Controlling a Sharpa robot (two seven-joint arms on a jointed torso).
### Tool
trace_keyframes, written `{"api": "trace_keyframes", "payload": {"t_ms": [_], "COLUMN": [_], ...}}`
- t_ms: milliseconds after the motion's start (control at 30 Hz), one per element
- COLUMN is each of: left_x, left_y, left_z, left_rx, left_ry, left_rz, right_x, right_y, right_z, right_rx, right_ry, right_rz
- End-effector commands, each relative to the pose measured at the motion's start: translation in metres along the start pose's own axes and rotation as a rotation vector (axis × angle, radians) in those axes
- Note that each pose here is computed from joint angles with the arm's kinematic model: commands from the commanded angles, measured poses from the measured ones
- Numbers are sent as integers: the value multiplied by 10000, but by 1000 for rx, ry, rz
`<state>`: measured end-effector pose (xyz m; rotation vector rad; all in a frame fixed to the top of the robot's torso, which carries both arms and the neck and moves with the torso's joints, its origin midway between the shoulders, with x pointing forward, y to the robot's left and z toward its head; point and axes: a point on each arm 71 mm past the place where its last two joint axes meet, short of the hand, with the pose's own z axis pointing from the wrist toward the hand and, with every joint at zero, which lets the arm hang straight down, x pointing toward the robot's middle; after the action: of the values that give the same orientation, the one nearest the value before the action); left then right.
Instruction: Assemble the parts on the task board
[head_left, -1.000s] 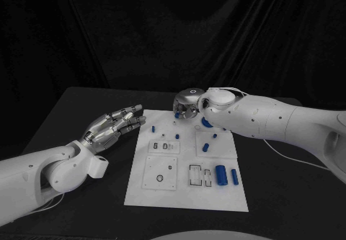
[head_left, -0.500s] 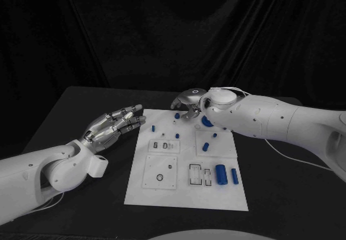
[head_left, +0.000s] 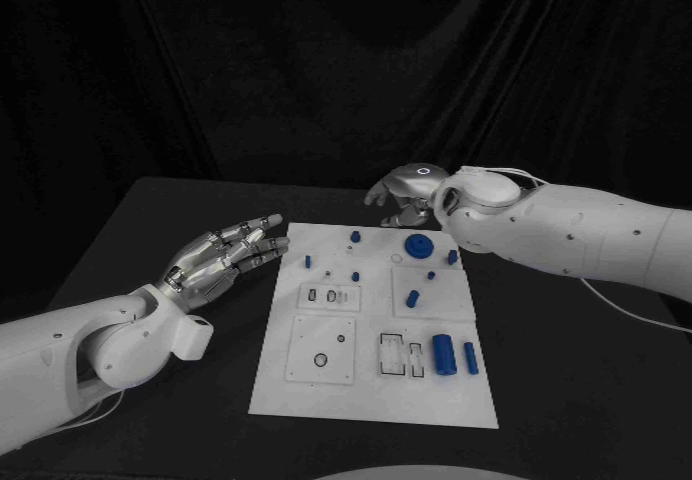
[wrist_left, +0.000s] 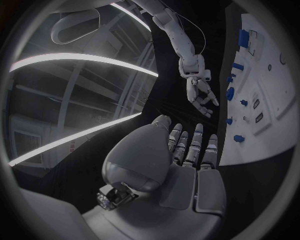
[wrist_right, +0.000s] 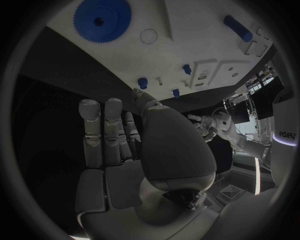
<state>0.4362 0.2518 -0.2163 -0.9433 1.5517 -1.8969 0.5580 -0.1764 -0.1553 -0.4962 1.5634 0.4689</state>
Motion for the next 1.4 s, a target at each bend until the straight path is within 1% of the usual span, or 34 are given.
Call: {"api": "trace_keyframes", "payload": {"t_ms": [33, 100, 133, 233, 333, 567, 867, 1033, 1400], "left_x": [14, 12, 12, 12, 13, 15, 13, 13, 11], "left_y": [-13, -13, -13, -11, -9, -6, 0, 2, 4], "left_z": [1, 0, 0, 1, 4, 7, 10, 11, 11], "left_rx": [10, 9, 9, 9, 9, 9, 7, 6, 5], "left_ry": [9, 8, 8, 9, 10, 13, 14, 14, 15], "left_rz": [-6, -6, -6, -6, -7, -9, -10, -10, -11], "right_x": [-86, -99, -100, -81, -24, 129, 285, 350, 403], "right_y": [-60, -128, -141, -231, -309, -394, -446, -477, -503], "right_z": [-124, -224, -242, -354, -453, -597, -660, -670, -651], "right_rx": [13, 26, 29, 52, 75, 109, 152, 176, 199], "right_ry": [-57, -50, -47, -25, -2, 38, 92, 110, 118], "right_rz": [1, 8, 9, 18, 27, 45, 56, 57, 55]}}
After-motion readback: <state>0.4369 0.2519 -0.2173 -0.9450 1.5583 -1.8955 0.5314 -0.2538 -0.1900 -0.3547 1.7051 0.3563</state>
